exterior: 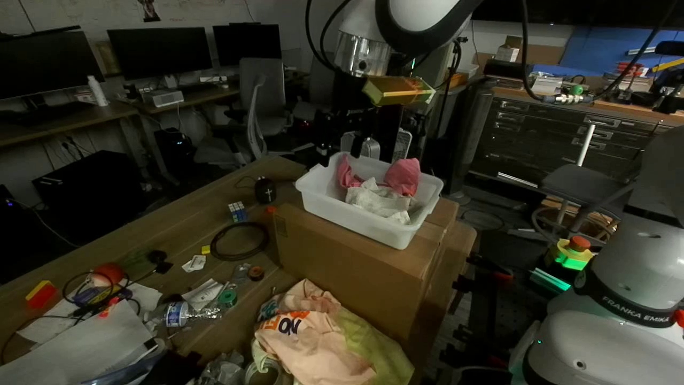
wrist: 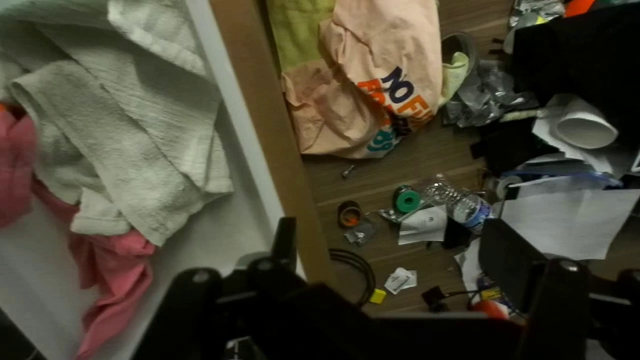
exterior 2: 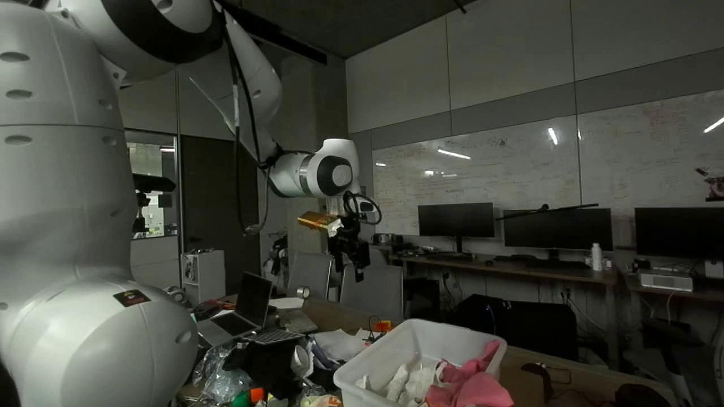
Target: Move the shirts and towels from the storage box and put them on the table
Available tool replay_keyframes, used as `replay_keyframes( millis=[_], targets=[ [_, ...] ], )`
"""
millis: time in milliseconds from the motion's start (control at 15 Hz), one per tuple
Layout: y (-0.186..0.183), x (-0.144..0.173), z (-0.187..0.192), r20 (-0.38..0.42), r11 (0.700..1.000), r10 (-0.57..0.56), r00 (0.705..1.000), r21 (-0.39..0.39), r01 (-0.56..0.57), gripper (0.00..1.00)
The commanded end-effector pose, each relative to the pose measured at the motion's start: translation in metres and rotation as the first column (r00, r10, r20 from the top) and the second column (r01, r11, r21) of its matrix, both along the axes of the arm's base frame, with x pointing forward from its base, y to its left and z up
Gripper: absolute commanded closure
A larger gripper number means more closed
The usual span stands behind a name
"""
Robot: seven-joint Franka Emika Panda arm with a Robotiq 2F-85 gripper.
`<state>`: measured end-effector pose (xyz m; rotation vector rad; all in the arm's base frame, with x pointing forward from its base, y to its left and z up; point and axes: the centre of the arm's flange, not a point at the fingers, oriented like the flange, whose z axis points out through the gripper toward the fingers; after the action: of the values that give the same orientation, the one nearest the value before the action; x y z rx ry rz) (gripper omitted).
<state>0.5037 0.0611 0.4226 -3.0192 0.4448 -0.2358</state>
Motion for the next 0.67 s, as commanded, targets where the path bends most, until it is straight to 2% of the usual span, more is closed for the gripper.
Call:
replay_keyframes(
  millis=[0,333,600],
  targets=[
    [-0.058,0.011,-0.013,-0.067,0.996,-0.089,0.994,0.011,0.090,0.00],
    [-0.132,0.014,-0.053,-0.165,0.984,-0.151,0.975,0.070,0.164,0.00],
    [-0.165,0.018,-0.090,-0.220,0.975,-0.142,0.965,0.136,0.175,0.00]
  ],
)
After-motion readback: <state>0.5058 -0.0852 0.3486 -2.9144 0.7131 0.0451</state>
